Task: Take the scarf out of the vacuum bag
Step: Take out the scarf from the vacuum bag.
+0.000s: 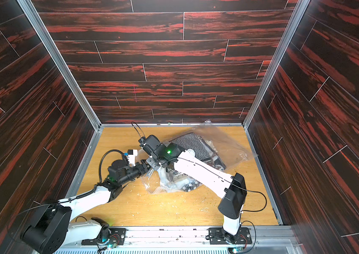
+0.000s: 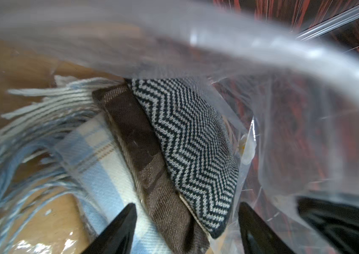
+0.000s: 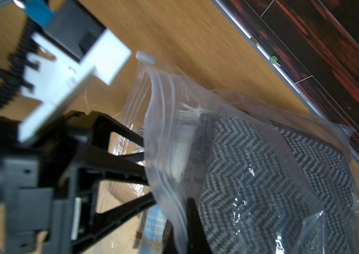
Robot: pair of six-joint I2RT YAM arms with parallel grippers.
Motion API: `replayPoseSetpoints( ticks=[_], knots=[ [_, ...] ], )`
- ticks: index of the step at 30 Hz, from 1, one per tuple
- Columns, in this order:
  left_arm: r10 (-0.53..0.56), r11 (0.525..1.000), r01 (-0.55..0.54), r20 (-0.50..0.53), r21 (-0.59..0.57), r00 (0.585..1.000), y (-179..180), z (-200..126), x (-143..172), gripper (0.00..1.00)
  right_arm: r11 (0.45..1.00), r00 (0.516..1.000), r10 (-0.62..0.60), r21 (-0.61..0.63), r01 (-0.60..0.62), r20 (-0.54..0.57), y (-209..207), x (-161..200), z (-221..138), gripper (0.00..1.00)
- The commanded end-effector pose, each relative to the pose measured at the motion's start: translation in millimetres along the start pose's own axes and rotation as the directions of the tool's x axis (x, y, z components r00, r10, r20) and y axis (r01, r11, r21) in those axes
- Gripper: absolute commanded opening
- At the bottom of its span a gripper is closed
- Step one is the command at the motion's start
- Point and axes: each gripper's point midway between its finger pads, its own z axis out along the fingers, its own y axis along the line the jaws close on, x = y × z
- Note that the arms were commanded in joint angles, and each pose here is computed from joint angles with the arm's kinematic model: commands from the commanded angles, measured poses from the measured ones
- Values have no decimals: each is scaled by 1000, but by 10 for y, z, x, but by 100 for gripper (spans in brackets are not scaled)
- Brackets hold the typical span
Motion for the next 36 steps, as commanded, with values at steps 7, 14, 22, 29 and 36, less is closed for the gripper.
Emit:
replayPoseSetpoints(
  ticks=[7,14,22,29,36],
  knots=[
    [16,1000,-19,142,21,990,-292,106,-89,73,994,993,105,31,-107,53,-192,-201,-230,0],
    [26,999,-30,106,33,994,-434,119,192,69,985,986,149,73,-154,68,-351,-240,-195,0],
    [62,998,-60,59,-30,996,-372,189,292,72,986,981,162,16,-164,105,-298,-262,-256,0],
    [77,997,-78,-26,-4,997,-464,517,327,72,984,973,175,-44,-170,153,-258,-224,-436,0],
    [31,999,-32,-44,-33,999,-354,717,188,71,984,973,178,-45,-173,146,-255,-153,-504,0]
  ],
)
